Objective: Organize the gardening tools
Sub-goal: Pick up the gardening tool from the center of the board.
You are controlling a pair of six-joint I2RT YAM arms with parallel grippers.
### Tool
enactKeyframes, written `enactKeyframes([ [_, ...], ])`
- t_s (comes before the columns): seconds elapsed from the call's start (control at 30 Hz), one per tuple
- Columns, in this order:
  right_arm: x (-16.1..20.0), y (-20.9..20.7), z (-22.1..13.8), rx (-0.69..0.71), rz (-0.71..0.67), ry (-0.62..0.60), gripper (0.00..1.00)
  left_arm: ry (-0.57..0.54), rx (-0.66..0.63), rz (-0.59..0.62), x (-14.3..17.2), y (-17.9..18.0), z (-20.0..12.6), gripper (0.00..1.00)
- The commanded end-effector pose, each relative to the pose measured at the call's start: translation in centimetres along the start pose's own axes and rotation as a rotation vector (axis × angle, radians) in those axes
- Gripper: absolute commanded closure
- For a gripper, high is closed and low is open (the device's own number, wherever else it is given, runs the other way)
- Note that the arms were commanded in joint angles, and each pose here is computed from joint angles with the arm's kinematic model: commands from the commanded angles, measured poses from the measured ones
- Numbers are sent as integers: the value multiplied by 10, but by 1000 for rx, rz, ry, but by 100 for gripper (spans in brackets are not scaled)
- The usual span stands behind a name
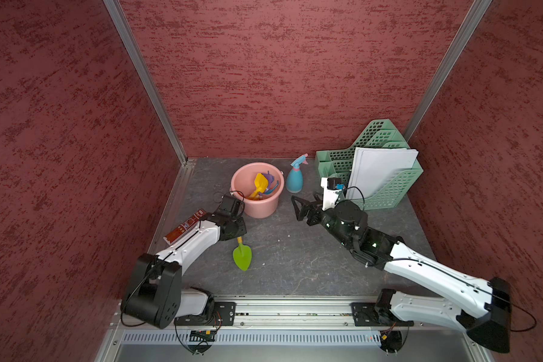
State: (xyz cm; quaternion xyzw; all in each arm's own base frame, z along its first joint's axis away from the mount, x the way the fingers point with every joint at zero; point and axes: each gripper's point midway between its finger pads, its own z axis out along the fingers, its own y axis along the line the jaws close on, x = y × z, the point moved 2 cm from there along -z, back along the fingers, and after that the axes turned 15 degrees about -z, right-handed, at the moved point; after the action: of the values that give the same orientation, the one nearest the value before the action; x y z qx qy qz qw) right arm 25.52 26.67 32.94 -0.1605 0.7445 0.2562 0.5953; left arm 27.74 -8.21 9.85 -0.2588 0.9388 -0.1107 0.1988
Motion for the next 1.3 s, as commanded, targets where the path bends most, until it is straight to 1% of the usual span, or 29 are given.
enactKeyframes([
  [0.0,21,19,0,-113,29,80,2,-43,22,-46,-3,2,-34,100],
  [0.07,35,36,3,-208,38,125,2,-91,66,-96,-11,-2,-57,100],
  [0.17,53,64,2,-338,41,176,2,-131,156,-192,-21,-15,-83,100],
  [0.27,65,95,-1,-439,30,196,2,-152,237,-307,-30,-28,-98,100],
  [0.33,72,108,-2,-471,32,202,2,-165,293,-379,-35,-38,-106,100],
  [0.47,79,122,-4,-503,75,161,2,-218,367,-491,-48,-51,-129,100],
  [0.6,89,129,1,-522,104,157,2,-255,438,-573,-54,-62,-151,100],
  [0.7,93,136,8,-546,121,145,2,-260,479,-618,-52,-66,-161,100],
  [0.8,92,138,16,-540,128,115,2,-258,501,-660,-47,-65,-168,100],
  [1.0,81,134,25,-501,149,14,2,-270,521,-712,-39,-57,-178,100],
  [1.07,77,135,27,-500,152,-6,8,-283,522,-719,-38,-53,-181,100],
  [1.1,76,136,28,-502,151,-13,12,-288,525,-719,-37,-53,-183,100],
  [1.17,75,137,29,-500,148,-14,24,-297,523,-718,-37,-51,-185,100],
  [1.27,76,137,32,-491,149,-3,45,-310,518,-713,-37,-50,-186,100],
])
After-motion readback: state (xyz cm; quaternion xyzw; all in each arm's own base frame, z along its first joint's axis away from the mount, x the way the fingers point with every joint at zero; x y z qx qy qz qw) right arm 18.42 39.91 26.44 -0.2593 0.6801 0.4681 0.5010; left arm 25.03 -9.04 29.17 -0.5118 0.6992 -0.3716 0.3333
